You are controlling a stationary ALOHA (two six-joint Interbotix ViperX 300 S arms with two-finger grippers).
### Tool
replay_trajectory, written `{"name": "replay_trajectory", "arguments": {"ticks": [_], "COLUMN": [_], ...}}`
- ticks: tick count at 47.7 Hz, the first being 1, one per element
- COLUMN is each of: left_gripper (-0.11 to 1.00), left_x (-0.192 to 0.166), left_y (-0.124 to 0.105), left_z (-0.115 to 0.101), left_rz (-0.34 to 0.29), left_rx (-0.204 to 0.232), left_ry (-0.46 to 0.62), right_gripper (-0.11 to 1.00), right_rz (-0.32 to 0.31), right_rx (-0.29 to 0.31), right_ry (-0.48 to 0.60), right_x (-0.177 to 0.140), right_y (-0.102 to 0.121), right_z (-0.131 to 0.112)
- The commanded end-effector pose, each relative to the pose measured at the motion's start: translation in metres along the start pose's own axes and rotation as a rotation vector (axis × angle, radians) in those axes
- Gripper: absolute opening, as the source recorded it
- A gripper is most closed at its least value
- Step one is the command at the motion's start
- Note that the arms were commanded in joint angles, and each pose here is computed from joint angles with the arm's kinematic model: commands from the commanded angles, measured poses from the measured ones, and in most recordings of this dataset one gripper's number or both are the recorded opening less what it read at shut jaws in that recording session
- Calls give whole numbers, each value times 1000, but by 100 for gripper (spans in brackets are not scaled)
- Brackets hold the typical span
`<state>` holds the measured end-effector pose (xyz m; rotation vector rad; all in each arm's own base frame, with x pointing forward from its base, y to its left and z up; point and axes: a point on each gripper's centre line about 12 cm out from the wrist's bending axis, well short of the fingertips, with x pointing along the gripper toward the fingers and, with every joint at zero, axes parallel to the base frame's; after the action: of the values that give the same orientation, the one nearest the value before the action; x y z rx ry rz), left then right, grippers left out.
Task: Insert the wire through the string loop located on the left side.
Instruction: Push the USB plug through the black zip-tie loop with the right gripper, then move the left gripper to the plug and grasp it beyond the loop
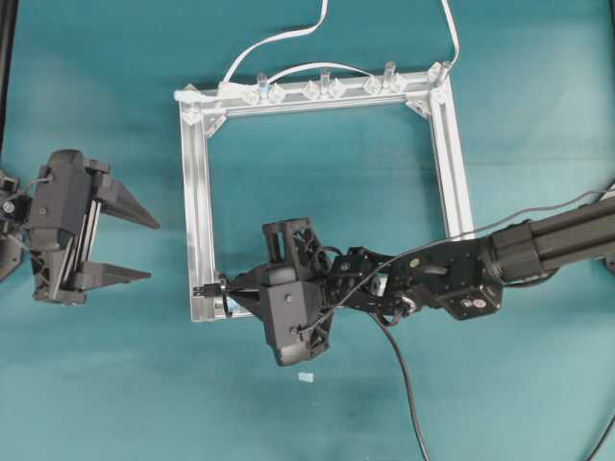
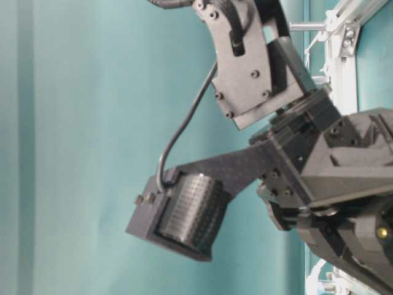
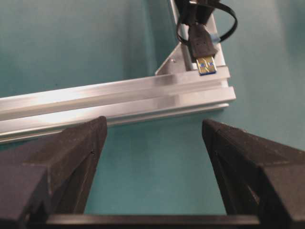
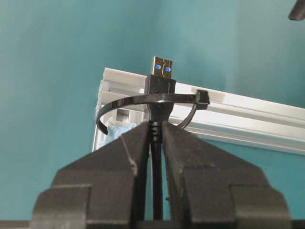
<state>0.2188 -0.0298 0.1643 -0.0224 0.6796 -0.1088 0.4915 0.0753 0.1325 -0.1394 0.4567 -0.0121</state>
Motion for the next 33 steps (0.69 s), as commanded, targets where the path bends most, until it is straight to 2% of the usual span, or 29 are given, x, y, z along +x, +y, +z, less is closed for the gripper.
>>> {"name": "replay_trajectory", "arguments": {"ticks": [1,14,33], "left_gripper": [81,81,81], "left_x": [-1,5,31], "left_y": [-3,-6,-14], "left_z": [4,12,17], "left_rz": [-12,-18,-33], "left_rx": [4,7,25], "left_ry": [-10,-6,63], "right_gripper": [10,10,10], "right_rz": [-4,-5,-2], "right_rx": [5,2,-7], "right_ry": [-46,-47,-48], "right_x": [-3,-3,-3], "right_y": [-2,-2,-2], "right_z": [19,19,19]}}
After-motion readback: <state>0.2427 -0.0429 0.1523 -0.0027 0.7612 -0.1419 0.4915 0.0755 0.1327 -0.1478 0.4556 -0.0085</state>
